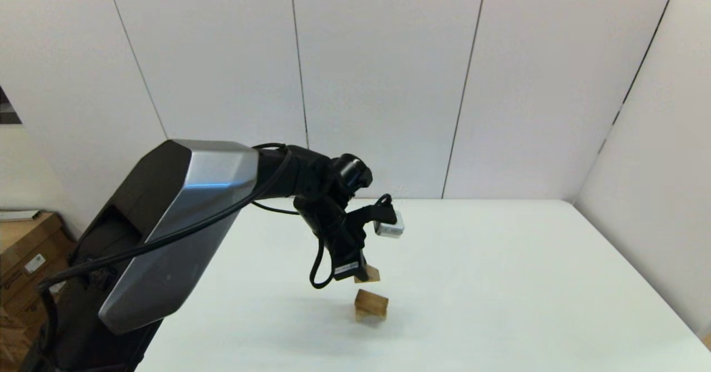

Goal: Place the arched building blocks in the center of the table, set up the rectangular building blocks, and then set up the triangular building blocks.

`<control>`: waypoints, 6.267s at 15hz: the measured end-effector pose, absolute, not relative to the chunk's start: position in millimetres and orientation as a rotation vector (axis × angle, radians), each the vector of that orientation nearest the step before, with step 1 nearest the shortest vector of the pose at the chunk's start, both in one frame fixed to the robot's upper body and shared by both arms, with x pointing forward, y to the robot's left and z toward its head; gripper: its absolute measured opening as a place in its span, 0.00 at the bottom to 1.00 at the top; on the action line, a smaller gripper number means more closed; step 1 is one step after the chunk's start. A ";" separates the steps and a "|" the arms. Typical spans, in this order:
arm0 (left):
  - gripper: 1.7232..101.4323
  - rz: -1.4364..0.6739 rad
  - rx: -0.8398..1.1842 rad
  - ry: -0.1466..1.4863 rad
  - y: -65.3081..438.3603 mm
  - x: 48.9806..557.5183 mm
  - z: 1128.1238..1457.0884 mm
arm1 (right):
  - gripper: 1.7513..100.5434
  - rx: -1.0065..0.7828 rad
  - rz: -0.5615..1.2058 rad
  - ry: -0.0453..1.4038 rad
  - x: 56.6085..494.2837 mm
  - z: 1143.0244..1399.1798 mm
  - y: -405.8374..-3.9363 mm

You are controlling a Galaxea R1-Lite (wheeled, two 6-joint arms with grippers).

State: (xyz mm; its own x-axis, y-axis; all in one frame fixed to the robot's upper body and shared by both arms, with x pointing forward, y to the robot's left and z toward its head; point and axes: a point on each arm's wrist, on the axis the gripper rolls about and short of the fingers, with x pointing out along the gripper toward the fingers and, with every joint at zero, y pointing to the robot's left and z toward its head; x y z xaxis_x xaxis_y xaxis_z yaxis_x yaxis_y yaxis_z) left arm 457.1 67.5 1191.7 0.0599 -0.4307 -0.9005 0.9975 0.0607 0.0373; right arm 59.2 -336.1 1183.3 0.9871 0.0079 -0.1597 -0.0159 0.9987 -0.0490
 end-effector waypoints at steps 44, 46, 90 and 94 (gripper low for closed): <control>0.19 -1.423 0.964 0.869 56.0 454.4 1156.8 | 0.97 -0.050 0.012 0.161 59.2 1183.3 -336.1; 0.19 -1.422 0.970 0.870 54.5 453.3 1156.6 | 0.97 -0.050 0.012 0.160 59.2 1183.3 -336.1; 0.55 -1.402 0.959 0.853 46.2 453.8 1150.4 | 0.97 -0.050 0.013 0.160 59.3 1183.4 -336.1; 0.72 -1.371 0.937 0.817 46.9 457.6 1159.2 | 0.97 -0.050 0.012 0.160 59.2 1183.3 -336.1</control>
State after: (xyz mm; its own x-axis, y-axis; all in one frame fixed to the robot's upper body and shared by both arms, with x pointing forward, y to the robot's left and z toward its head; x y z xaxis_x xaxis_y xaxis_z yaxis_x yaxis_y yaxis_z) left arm 457.6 46.9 1159.2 0.0510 -0.4267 -0.9030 0.9972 -0.0274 0.0693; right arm 59.2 -336.1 1183.3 0.9871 0.0079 -0.1597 -0.0159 0.9987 -0.0490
